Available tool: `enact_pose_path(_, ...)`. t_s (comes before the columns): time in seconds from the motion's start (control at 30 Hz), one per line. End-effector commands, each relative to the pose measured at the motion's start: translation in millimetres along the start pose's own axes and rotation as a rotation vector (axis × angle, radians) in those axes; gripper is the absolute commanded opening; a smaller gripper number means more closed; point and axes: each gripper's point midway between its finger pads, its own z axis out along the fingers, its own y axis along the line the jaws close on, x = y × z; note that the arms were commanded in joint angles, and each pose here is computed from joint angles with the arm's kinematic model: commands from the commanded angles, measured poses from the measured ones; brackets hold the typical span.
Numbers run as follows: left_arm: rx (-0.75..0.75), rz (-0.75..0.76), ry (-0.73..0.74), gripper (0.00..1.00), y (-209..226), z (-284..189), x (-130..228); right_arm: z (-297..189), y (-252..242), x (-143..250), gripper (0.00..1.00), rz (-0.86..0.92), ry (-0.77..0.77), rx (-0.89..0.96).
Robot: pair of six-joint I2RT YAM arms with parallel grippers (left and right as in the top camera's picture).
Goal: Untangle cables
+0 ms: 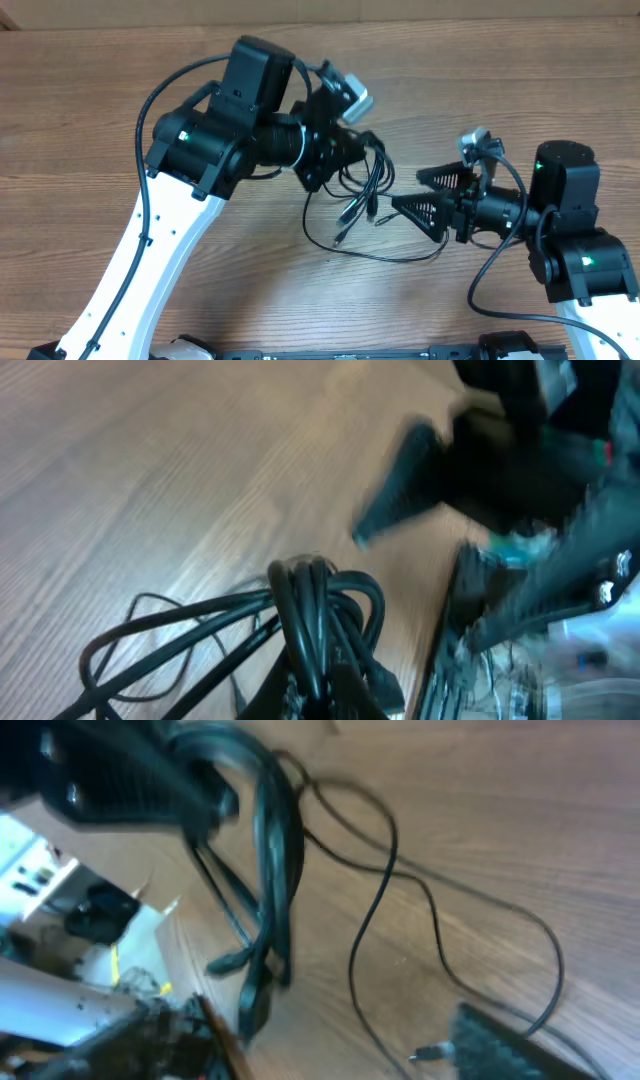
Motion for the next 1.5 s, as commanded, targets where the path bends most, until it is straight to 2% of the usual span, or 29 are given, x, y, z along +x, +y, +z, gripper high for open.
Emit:
enact_pose_path(0.0,0.151,0.219,-0.047,0.04,-29.0,-5.1,-6.1,-2.2,1.2,-10.5,1.0,0.001,-0.035,0.015)
enact_pose_path(0.1,0.254,0.277,-0.085,0.04,-49.2,-7.5,-9.4,-2.4,1.9,-16.3,1.0,-0.013,-0.055,0.014)
enact_pose_path(0.43,0.317,0.333,-0.052,0.04,-79.2,5.8,-4.7,-3.8,1.6,-32.5,1.0,-0.04,-0.111,0.024)
enact_pose_path(0.63,0.321,0.347,-0.028,0.04,-86.8,11.0,-0.7,-7.4,-24.3,-40.1,1.0,0.062,-0.157,0.17)
enact_pose_path(0.87,0.437,0.366,-0.055,0.04,-113.6,8.7,-2.2,-15.0,-53.0,-43.3,1.0,0.128,-0.198,0.332)
enact_pose_path(1.1,0.6,0.404,-0.121,0.04,-144.1,-2.4,-7.6,-18.5,-100.0,-18.6,1.0,0.249,-0.134,0.545)
enact_pose_path(1.47,0.592,0.411,-0.13,0.04,-143.0,-4.0,-9.1,-18.3,-135.8,21.9,1.0,0.364,0.01,0.696)
